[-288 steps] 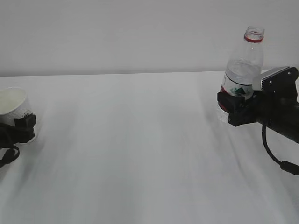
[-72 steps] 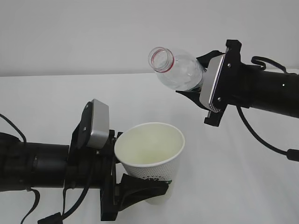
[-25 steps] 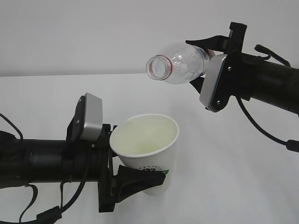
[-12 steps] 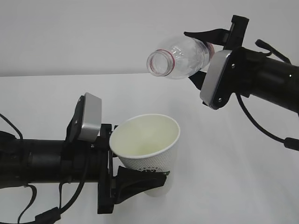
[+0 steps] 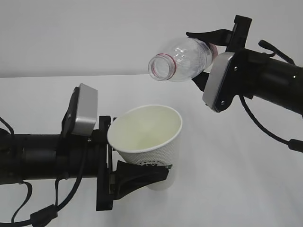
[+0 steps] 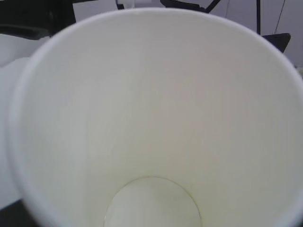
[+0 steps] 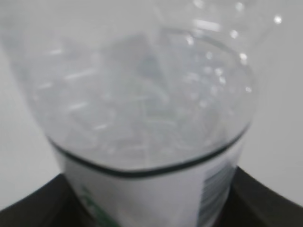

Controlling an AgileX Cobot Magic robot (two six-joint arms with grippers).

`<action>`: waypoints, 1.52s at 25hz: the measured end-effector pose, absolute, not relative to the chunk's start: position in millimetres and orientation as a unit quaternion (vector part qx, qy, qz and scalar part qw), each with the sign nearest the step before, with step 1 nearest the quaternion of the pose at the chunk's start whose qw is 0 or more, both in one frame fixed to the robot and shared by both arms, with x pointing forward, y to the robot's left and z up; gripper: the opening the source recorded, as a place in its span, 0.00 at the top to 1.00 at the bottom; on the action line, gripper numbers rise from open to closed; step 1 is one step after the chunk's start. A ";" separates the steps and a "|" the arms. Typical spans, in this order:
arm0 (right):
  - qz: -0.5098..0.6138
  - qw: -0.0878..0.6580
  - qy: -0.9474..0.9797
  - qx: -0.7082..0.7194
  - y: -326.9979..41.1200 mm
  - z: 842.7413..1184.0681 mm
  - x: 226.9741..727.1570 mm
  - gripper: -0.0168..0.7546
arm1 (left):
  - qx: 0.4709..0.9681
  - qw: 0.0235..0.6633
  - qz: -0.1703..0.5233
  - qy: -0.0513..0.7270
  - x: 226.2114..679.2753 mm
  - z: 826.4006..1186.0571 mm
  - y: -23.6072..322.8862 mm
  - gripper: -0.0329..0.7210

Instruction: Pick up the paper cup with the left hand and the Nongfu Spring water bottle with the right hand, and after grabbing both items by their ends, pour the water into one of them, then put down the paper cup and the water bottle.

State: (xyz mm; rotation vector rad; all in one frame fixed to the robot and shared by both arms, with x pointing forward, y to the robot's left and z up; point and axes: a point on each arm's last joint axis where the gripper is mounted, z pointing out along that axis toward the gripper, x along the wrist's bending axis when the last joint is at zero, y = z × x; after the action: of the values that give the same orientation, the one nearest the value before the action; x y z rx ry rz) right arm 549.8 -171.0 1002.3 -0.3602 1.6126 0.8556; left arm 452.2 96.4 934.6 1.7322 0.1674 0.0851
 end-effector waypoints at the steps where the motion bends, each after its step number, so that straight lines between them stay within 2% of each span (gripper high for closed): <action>1: 0.368 0.598 0.695 -0.156 -171.0 1002.3 549.8 0.37 | 0.762 0.643 0.040 0.072 452.1 935.8 96.6 0.25; 19: 0.371 0.614 0.676 -0.171 -169.8 1006.2 548.5 0.37 | 0.782 0.616 0.026 0.092 451.5 932.8 98.3 0.25; 38: 0.355 0.623 0.671 -0.188 -169.8 1006.2 548.5 0.37 | 0.789 0.609 0.019 0.074 448.4 931.1 98.2 0.25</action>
State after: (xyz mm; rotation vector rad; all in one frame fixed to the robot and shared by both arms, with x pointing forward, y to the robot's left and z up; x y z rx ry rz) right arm 548.5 -169.8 1006.2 -0.4329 1.5409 0.8158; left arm 448.4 98.2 931.1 1.8233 0.1714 0.0439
